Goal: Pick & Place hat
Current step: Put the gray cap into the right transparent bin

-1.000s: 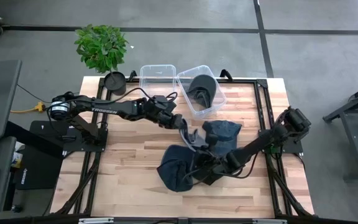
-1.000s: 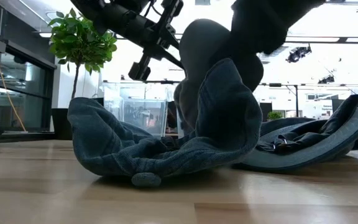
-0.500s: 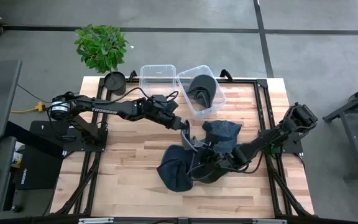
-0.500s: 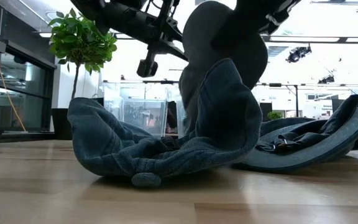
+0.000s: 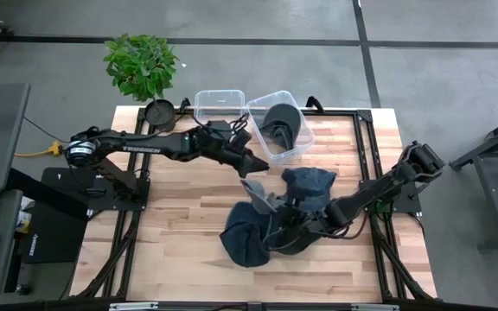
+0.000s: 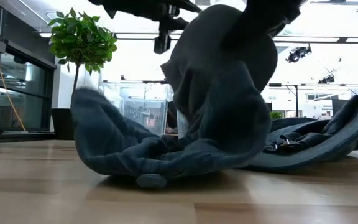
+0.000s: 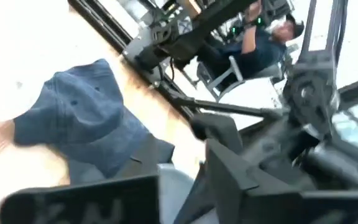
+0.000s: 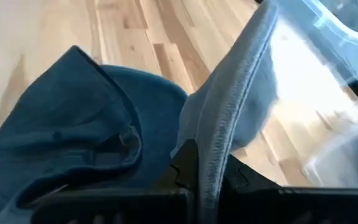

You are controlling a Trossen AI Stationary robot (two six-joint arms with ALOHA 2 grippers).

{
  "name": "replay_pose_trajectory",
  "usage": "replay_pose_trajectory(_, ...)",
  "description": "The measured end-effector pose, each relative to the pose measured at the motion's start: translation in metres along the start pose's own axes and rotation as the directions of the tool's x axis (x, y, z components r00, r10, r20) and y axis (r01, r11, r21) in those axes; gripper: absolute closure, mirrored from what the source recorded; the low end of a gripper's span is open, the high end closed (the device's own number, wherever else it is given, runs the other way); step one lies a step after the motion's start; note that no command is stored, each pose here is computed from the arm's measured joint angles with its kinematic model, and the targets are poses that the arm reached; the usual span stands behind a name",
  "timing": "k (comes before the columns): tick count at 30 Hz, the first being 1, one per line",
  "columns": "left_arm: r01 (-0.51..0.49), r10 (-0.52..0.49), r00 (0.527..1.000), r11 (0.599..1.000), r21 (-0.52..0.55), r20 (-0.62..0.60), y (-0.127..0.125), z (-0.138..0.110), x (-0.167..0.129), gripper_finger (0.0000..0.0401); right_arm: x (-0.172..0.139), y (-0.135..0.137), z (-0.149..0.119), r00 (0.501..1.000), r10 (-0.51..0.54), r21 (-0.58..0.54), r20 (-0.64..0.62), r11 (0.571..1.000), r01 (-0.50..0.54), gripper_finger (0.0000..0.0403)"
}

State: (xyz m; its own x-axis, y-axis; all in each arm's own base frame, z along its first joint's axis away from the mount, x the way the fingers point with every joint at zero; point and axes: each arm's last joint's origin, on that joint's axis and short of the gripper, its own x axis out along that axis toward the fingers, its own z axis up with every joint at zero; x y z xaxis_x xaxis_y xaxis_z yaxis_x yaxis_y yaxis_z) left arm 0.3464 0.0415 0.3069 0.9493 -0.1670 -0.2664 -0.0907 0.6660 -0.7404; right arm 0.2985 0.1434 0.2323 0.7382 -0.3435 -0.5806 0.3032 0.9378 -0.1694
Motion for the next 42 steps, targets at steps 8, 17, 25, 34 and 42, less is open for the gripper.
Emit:
replay_pose_trajectory(8,0.012,-0.022,0.993,0.997,0.079,0.115,-0.021,0.033,-0.008,0.0196,-0.014,-0.011,0.007,1.000,0.010,0.013,0.013,1.000,-0.010,0.0399)
replay_pose_trajectory(17,0.002,-0.029,0.987,0.985,0.171,0.160,-0.048,0.075,-0.030,0.0179,-0.052,-0.049,0.034,0.992,0.035,0.029,0.119,0.999,-0.039,0.0399)
replay_pose_trajectory(25,-0.167,0.103,0.971,0.940,0.298,0.217,-0.061,0.091,-0.044,0.0179,-0.087,-0.098,0.047,0.983,0.084,0.121,0.161,0.987,-0.105,0.0399)
replay_pose_trajectory(34,-0.272,0.165,0.944,0.879,0.391,0.286,-0.063,0.094,-0.047,0.0179,-0.110,-0.158,0.055,0.975,0.003,0.365,0.222,0.927,-0.086,0.0399)
replay_pose_trajectory(42,-0.411,0.246,0.900,0.754,0.512,0.361,-0.072,0.085,-0.042,0.0179,-0.109,-0.210,0.072,0.932,-0.014,0.509,0.361,0.841,-0.185,0.0399)
